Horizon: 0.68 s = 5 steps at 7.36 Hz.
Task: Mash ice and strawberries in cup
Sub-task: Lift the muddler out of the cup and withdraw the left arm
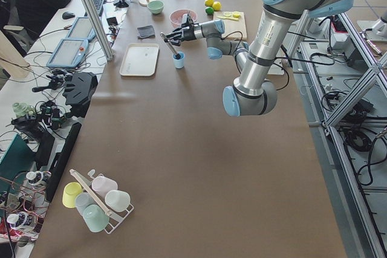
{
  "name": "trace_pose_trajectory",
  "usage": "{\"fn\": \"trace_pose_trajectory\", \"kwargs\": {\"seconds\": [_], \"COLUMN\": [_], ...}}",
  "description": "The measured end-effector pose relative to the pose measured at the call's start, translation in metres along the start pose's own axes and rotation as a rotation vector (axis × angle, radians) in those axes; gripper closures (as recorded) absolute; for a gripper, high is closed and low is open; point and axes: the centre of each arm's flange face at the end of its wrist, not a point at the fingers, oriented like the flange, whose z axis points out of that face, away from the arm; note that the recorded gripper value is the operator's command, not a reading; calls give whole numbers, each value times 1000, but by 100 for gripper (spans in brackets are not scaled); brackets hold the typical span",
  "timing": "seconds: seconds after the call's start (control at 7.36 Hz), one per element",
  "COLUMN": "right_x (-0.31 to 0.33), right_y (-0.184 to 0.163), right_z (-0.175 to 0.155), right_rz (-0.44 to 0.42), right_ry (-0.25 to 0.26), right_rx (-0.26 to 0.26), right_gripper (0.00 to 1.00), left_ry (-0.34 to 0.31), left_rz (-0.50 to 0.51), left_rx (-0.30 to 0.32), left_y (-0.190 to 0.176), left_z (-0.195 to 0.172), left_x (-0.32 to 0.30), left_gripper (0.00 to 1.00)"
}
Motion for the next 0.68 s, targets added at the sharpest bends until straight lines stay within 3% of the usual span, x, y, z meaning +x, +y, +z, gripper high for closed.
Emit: {"fn": "trace_pose_trajectory", "kwargs": {"seconds": [0.41,0.54,0.68], "right_x": [1,0,0], "right_y": [2,1,0], "right_z": [1,0,0], "right_rz": [2,0,-1], "right_ry": [1,1,1], "right_rx": [-2,0,1], "right_gripper": [0,0,0], "left_ry": [15,36,72], "left_rz": [-23,-50,-79], "left_rx": [4,-3,-54], "left_y": [-7,-34,-72], "left_z": [0,3,18], "left_x": [0,-4,-18], "left_gripper": [71,71,71]}}
